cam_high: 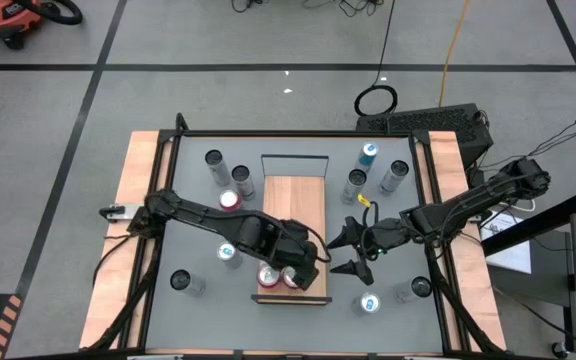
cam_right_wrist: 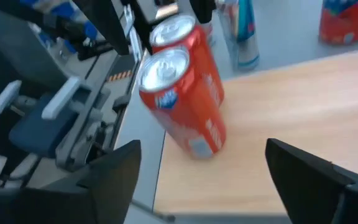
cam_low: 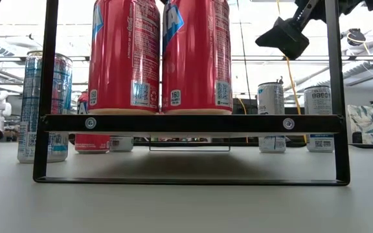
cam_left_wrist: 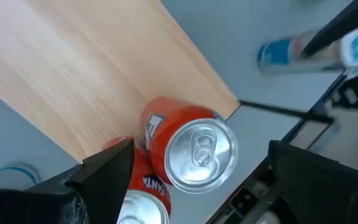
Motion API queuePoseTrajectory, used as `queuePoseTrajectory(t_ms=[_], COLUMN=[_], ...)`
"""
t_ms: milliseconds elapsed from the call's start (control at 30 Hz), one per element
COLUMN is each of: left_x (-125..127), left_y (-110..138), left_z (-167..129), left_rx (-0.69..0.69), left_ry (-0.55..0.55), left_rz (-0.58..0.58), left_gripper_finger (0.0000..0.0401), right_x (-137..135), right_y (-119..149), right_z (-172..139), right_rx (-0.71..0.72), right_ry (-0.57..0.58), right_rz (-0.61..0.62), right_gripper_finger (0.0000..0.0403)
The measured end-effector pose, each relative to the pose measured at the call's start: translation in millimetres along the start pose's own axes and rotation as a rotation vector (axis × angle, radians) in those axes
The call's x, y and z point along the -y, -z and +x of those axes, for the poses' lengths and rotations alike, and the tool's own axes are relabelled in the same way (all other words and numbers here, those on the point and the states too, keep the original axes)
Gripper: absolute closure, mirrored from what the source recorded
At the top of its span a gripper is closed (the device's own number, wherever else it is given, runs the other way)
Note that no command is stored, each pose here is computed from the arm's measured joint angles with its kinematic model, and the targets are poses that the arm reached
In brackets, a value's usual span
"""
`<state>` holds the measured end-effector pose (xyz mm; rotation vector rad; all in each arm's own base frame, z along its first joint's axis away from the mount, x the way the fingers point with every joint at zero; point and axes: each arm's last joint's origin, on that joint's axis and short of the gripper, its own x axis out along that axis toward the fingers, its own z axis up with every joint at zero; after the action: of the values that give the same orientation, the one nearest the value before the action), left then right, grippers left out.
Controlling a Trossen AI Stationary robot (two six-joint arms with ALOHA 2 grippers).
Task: Sort soda cans
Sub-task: Put the bottom red soda can on the shelf and align it with the other red soda can
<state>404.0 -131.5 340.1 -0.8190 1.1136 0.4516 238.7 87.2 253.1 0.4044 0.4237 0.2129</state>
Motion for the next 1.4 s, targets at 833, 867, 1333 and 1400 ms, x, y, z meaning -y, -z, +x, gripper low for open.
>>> queuePoseTrajectory(t_ms=[833,867,1333,1400], left_x=[-30,-31,-37,-38], left_y=[22,22,24,26], left_z=[-106,-106,-109,-109], left_rx=[0.278,0.276,0.260,0.250], left_ry=[-0.020,-0.027,-0.083,-0.097], left_rz=[0.301,0.303,0.432,0.447], left_gripper_finger=[0.0113,0.0120,0.0173,0.0178], right_x=[-20,-17,-1,-1], right_y=[-62,-63,-49,-49], right_z=[52,54,86,87], right_rx=[-0.218,-0.230,-0.304,-0.295], right_ry=[0.175,0.187,0.164,0.162], right_rz=[-0.108,-0.108,-0.052,-0.032], right_gripper_finger=[0.0259,0.0263,0.0355,0.0365])
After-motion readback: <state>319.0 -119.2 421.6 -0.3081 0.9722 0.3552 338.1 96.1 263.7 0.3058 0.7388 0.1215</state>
